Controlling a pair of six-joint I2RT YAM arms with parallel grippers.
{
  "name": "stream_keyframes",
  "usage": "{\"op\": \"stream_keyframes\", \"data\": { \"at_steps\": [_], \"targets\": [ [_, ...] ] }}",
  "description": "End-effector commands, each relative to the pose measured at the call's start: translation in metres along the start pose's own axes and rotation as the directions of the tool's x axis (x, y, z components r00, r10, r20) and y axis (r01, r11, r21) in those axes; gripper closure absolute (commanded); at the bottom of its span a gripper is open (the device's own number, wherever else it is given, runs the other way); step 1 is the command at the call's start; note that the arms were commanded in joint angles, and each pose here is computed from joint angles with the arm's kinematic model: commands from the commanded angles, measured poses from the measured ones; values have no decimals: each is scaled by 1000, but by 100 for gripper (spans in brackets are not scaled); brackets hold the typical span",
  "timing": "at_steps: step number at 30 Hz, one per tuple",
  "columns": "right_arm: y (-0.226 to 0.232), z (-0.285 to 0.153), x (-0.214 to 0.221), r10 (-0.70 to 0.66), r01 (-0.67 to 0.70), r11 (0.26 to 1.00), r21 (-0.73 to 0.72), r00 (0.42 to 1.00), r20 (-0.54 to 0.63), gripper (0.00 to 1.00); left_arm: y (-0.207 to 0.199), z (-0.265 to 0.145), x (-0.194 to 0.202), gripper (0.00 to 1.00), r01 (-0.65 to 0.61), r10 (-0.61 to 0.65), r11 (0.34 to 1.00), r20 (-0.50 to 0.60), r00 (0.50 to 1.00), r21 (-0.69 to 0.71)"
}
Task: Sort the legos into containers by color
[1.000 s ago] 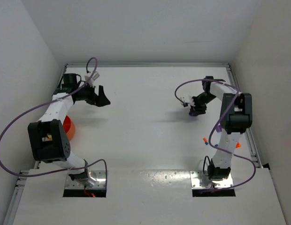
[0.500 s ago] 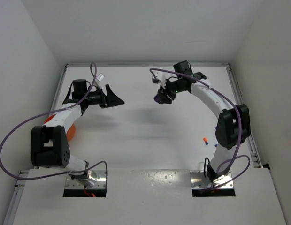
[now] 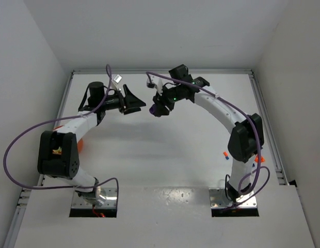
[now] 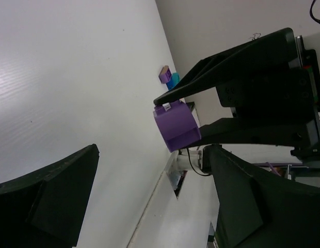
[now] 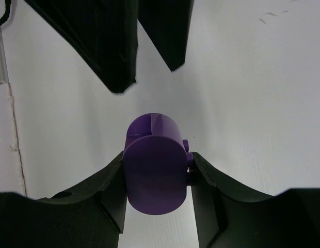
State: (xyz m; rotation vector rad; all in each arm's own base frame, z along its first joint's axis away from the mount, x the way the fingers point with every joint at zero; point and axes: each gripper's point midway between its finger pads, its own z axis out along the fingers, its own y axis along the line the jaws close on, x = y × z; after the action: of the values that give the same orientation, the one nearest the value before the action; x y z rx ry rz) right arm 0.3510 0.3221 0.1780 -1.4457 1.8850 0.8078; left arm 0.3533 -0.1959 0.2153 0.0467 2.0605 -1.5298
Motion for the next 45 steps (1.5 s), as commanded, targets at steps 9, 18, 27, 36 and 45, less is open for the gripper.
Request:
{"op": "stream_keyframes", "data": {
  "at_steps": [9, 18, 27, 36, 45],
  "targets": [
    [8, 16, -27, -58, 58, 998, 38, 998, 6, 91, -18, 16, 0, 7, 12, -10, 999, -46, 999, 47],
    [6, 20, -35, -84, 83, 995, 60, 996, 11, 91, -20, 26, 16, 22, 1, 4, 999, -96, 995, 53],
    [5, 20, -38, -99, 98, 992, 85, 995, 12, 91, -14, 28, 25, 52, 23, -17, 999, -115, 993, 45],
    [0, 13, -32, -128, 124, 976, 177, 992, 8, 72, -11, 22, 19, 77, 5, -3, 1000, -92, 996, 26],
    [12, -15, -12, -112, 104, 963, 250, 993, 20, 25, 13, -6, 0, 86, -7, 7, 997, -9, 1000, -72]
  ]
}}
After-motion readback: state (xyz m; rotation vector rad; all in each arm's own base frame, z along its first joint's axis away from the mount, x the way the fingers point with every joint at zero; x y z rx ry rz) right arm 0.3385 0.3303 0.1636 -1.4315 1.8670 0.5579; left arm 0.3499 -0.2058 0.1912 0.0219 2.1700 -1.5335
